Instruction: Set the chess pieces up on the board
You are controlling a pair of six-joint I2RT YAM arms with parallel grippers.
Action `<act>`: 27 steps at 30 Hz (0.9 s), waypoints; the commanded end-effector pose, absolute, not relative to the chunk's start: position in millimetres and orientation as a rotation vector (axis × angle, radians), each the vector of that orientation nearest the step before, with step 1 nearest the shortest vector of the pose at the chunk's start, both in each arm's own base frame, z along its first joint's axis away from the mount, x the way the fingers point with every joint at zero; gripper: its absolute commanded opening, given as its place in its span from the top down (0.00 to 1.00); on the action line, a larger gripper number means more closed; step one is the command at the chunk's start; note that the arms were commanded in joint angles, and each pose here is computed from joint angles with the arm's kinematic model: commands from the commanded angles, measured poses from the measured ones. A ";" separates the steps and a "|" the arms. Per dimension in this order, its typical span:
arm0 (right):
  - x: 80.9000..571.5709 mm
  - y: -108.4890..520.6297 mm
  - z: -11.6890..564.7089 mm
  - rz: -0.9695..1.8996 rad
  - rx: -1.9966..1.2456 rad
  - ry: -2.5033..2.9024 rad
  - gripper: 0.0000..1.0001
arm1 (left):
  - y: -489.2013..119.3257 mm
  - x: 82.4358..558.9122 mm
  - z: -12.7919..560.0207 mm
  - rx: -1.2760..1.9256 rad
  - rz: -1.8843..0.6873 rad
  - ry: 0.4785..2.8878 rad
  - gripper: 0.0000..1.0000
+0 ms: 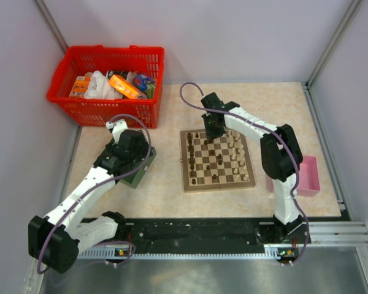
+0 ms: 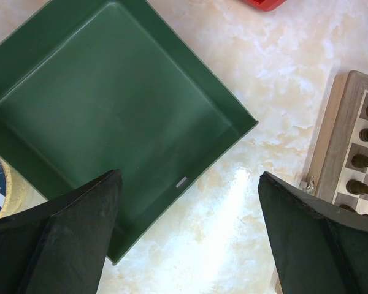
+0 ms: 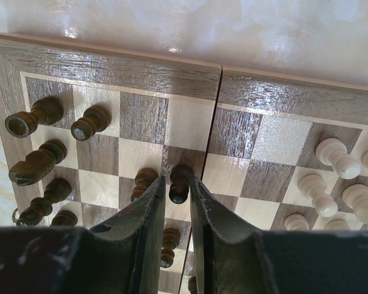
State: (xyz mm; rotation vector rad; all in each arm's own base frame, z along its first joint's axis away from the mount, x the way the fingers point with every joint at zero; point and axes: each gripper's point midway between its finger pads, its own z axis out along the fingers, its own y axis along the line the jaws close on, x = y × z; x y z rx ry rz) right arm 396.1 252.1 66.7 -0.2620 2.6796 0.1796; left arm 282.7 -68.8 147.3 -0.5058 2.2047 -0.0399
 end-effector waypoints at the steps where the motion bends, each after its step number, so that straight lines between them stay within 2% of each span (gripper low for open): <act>1: 397.6 246.9 62.8 0.152 -0.245 2.685 0.77 | -73.1 294.4 164.1 -0.526 -0.087 2.147 0.03; 20: 394.7 246.7 60.3 0.154 -0.267 2.698 0.82 | -72.7 293.8 163.0 -0.523 -0.082 2.149 0.03; 27: 406.2 247.0 86.0 0.140 -0.280 2.630 0.83 | -72.6 293.2 163.0 -0.527 -0.083 2.148 0.03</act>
